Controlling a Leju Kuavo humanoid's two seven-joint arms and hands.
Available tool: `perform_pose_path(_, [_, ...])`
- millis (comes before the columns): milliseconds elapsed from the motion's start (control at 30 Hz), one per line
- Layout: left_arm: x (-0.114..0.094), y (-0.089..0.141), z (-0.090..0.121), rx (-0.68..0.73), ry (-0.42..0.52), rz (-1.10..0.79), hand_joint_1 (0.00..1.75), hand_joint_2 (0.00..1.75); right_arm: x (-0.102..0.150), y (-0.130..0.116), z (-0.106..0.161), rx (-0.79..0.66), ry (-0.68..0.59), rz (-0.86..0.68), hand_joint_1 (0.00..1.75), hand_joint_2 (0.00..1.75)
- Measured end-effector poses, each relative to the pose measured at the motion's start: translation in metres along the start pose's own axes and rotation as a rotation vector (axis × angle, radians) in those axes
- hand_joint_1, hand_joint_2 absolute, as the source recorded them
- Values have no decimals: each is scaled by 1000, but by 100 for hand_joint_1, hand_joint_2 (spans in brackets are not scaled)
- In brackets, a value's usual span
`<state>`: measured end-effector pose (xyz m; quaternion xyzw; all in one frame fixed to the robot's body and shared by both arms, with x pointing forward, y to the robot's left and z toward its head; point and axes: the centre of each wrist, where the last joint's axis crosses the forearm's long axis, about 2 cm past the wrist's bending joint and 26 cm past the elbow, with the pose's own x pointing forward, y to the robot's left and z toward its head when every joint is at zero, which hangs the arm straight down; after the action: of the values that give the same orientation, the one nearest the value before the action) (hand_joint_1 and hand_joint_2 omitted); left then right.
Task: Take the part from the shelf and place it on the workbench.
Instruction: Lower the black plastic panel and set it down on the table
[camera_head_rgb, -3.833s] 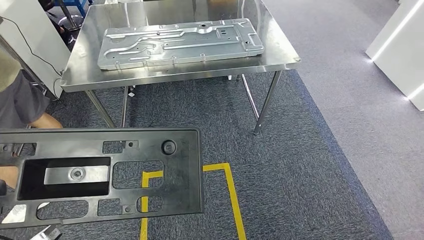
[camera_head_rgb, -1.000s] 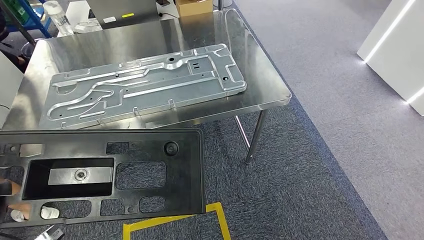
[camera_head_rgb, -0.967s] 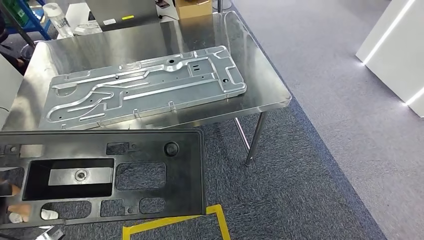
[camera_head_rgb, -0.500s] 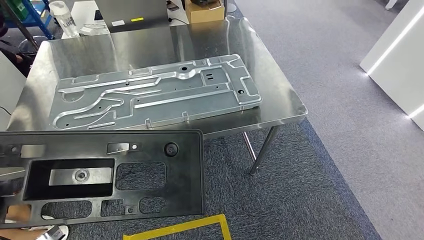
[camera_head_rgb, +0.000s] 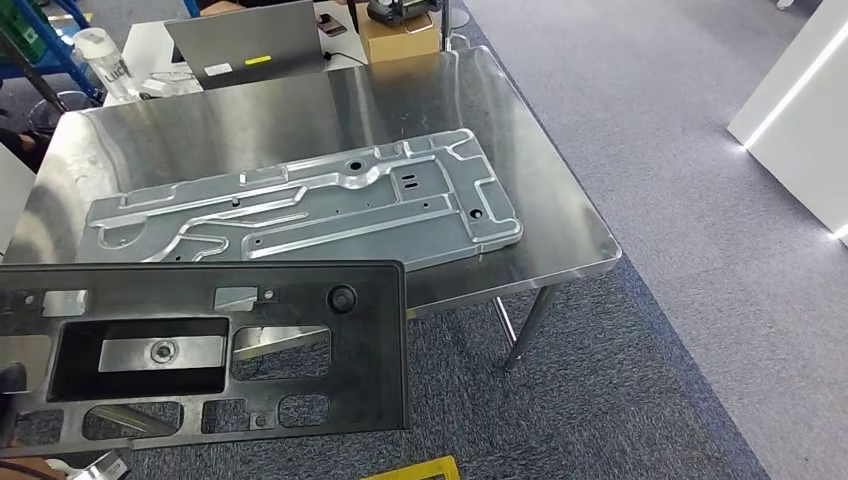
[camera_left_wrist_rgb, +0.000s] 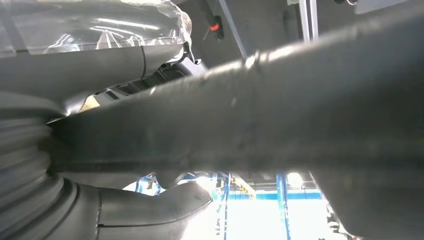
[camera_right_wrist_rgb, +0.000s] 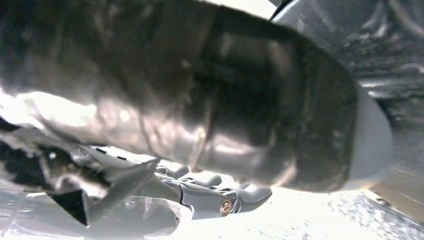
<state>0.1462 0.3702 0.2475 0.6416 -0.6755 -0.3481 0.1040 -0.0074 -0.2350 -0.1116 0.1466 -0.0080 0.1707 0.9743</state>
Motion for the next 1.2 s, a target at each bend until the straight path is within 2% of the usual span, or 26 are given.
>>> perform_pose_path(533, [1, -5, 0, -28, 3, -2, 175, 175, 1, -3, 1, -4, 6, 12, 0, 0])
perform_pose_path(667, [0, -16, 0, -86, 32, 10, 175, 175, 0, -3, 1, -2, 9, 17, 0, 0])
perform_pose_path(800, [-7, -34, 3, -222, 118, 51, 175, 175, 2, -1, 0, -3, 28, 21, 0, 0])
perform_pose_path(967, [-19, -61, 16, -348, 198, 105, 175, 175, 2, 0, 0, 1, 32, 28, 0, 0])
perform_pose_path(1200, [-24, -82, 26, -459, 271, 154, 175, 175, 1, -3, 1, -4, 32, 30, 0, 0])
